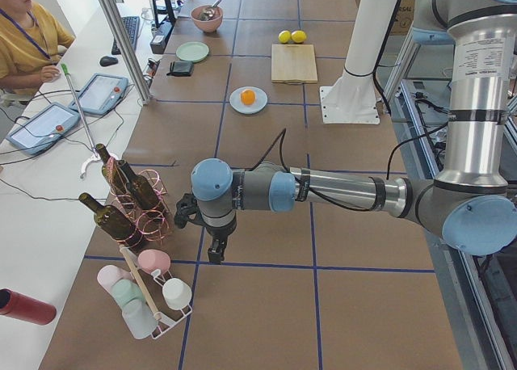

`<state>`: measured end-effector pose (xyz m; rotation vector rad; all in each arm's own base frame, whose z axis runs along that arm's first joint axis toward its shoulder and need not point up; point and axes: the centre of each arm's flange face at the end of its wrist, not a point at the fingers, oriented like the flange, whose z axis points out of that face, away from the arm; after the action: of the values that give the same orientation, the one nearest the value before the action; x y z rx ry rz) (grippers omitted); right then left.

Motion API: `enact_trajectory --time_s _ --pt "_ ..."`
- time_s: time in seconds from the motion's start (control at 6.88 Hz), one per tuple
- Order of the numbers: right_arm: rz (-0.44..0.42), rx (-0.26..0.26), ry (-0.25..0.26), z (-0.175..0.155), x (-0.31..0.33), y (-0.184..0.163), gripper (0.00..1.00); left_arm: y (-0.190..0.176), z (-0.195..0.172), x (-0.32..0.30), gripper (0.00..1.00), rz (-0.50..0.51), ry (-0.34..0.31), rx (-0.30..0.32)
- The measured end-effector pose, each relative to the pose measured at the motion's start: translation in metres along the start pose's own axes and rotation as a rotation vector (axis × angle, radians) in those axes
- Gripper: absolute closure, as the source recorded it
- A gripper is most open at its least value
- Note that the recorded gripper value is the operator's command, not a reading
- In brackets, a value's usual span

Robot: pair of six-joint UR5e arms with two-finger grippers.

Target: Pick orange to plate

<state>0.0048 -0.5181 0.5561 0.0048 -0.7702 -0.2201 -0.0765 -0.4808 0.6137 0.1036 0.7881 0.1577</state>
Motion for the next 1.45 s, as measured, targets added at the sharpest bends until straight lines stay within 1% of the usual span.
enact_trajectory --time_s 0.15,0.29,0.73,1.45 --pt "0.014 0.001 -0.019 0.001 -0.001 0.002 0.00 0.000 0.001 -0.001 0.00 -0.001 0.003 -0.002" --pt "0.018 0.003 -0.026 0.001 -0.001 0.003 0.00 0.001 0.003 -0.001 0.00 -0.002 0.006 -0.003" --pt "0.010 0.014 -0.022 -0.002 -0.001 0.004 0.00 0.000 0.004 -0.002 0.00 -0.003 0.011 -0.004" --pt "0.055 0.038 -0.020 -0.014 0.019 0.011 0.00 0.001 0.009 -0.006 0.00 -0.008 0.013 -0.011"
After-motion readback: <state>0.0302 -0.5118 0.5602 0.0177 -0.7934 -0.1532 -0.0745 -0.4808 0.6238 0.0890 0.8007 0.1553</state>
